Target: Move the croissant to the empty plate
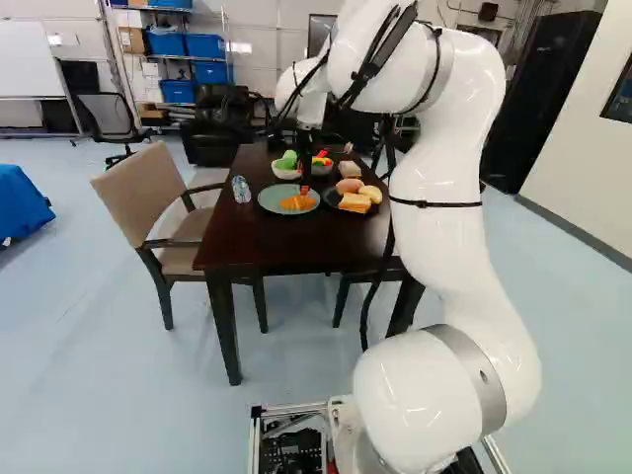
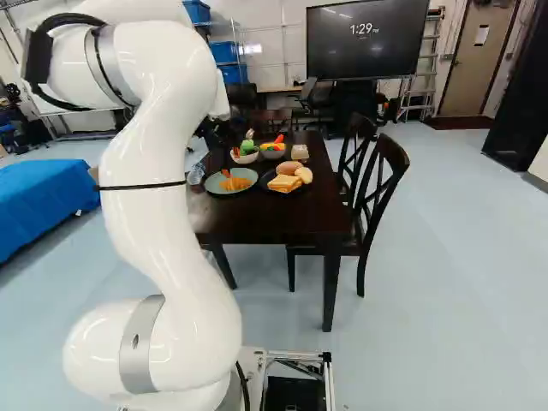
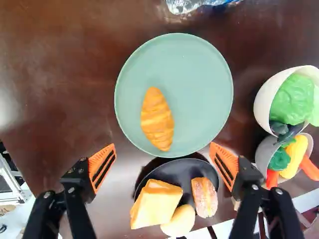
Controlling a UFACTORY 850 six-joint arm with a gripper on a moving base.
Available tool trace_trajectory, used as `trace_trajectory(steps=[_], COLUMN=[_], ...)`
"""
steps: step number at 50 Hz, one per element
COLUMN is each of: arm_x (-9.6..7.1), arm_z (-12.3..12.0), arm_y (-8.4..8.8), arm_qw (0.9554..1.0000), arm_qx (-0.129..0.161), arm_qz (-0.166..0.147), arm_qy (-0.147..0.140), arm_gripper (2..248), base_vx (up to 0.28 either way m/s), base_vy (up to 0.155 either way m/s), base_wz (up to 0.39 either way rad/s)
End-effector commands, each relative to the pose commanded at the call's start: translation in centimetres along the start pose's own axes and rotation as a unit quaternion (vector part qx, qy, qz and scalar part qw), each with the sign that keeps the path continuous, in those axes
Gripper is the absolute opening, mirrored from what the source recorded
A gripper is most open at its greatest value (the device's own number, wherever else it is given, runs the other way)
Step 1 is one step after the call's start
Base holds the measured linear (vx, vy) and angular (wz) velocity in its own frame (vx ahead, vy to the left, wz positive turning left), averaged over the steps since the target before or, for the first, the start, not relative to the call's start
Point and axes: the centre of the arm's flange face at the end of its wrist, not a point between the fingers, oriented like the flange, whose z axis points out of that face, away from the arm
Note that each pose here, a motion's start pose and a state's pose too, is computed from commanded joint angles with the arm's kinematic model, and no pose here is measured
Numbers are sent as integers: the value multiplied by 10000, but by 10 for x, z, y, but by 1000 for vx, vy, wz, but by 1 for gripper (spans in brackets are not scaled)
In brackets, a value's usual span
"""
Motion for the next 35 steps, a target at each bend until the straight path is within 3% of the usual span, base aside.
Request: trace_trajectory(steps=[10,35], arm_x=[-7,-37], arm_z=[-19,-29], arm_y=[-18,-54], arm_qw=[10000,9997], arm_qx=[-27,131], arm_qz=[27,212], arm_qy=[-1,-68], arm_gripper=[247,247], base_vx=[0,0], base_vy=[0,0], base_wz=[0,0])
